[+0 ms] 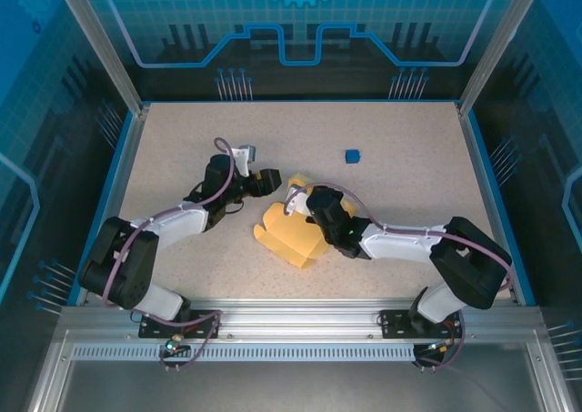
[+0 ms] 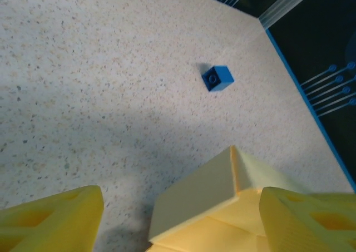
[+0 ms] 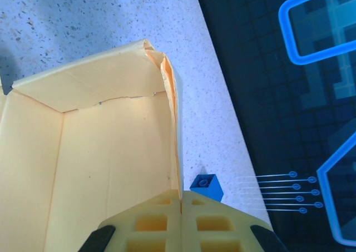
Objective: Fold the paper box
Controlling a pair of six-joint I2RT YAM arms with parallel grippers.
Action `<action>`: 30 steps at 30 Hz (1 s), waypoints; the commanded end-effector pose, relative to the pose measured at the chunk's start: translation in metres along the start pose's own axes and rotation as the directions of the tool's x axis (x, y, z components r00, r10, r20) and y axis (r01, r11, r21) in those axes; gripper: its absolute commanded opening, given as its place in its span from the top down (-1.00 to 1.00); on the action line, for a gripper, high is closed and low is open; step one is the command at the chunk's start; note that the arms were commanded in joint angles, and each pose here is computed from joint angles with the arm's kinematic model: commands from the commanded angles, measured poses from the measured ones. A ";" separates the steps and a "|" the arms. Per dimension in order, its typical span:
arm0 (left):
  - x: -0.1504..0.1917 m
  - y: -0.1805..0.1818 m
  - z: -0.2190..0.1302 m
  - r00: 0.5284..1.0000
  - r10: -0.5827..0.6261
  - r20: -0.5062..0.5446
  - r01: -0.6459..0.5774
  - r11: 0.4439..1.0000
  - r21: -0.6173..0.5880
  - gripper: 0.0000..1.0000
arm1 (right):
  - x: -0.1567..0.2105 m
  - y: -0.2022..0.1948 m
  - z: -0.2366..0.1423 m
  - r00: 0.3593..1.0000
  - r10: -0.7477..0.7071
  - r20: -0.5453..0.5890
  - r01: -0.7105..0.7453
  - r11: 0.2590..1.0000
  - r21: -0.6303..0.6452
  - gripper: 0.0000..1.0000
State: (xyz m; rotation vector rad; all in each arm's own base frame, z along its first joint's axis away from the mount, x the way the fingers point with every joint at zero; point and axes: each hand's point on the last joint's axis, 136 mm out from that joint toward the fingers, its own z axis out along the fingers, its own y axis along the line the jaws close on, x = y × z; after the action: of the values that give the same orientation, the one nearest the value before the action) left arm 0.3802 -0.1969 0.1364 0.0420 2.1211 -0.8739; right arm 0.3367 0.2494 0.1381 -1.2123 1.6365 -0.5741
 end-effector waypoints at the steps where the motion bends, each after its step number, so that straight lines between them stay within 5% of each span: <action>1: 0.020 0.001 0.005 0.992 0.124 -0.027 -0.123 0.991 0.050 -0.47 | -0.006 -0.011 -0.003 0.994 0.103 0.025 -0.102 0.994 -0.039 1.00; 13: 0.038 -0.029 0.044 0.930 0.366 -0.023 -0.358 0.920 0.159 -0.40 | 0.003 -0.017 -0.006 0.983 0.185 0.012 -0.183 0.979 -0.085 1.00; 30: 0.054 -0.030 0.072 0.899 0.437 -0.028 -0.426 0.888 0.173 0.31 | 0.006 -0.018 -0.004 0.979 0.202 0.008 -0.201 0.976 -0.086 1.00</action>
State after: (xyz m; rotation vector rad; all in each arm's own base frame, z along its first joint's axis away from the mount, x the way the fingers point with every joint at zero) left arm 0.3739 -0.2660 0.0692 0.5744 2.0652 -0.7809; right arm 0.3363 0.2353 0.1377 -1.1422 1.7637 -0.4045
